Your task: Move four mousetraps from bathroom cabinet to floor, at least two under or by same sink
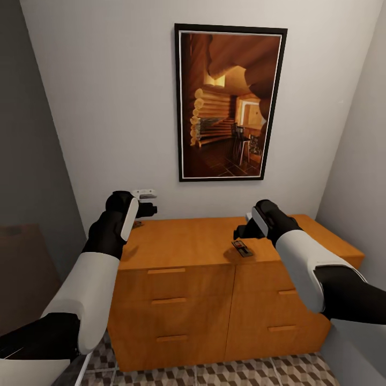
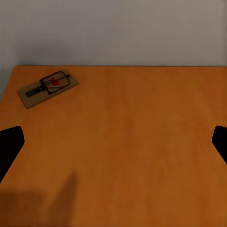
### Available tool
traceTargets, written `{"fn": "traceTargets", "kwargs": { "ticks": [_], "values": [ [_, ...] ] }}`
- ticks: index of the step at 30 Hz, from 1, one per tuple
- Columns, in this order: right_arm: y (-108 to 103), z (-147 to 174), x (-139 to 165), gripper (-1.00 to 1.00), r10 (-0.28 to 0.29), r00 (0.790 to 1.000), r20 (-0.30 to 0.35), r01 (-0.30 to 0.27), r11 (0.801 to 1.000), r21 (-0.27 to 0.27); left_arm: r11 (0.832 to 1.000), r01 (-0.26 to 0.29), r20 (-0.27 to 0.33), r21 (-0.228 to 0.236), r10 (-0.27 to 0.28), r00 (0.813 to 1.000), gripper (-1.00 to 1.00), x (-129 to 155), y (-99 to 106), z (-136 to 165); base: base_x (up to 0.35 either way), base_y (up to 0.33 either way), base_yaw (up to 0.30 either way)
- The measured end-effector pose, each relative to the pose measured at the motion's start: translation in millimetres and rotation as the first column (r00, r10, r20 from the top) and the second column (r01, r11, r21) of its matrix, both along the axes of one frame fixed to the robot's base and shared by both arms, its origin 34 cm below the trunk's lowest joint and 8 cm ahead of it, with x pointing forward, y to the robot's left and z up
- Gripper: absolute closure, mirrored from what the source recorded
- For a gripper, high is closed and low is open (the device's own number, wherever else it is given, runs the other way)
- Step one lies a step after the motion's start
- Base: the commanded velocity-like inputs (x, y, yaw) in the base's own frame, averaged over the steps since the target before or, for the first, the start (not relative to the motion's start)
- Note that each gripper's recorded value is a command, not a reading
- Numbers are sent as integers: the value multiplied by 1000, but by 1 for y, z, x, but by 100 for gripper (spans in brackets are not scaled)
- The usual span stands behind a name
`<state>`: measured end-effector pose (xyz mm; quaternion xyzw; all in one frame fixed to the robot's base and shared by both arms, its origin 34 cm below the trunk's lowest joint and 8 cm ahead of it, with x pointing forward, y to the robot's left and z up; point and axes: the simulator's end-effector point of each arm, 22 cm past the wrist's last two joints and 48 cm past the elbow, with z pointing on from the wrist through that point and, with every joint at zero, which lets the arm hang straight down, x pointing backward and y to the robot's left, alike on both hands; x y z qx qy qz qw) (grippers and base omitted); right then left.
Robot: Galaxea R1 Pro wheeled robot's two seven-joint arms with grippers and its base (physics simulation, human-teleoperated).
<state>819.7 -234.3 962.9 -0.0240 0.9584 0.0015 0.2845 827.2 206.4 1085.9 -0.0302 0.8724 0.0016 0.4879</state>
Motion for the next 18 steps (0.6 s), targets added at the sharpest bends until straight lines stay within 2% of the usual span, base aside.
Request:
{"fn": "traceTargets", "kwargs": {
  "ticks": [18],
  "values": [
    [2,-4,-2,-100,5,1000,-20,-5,1000,8,1000,1,0,-1,-1,1000,-100,0,0,0,0,0,0]
  ]
}}
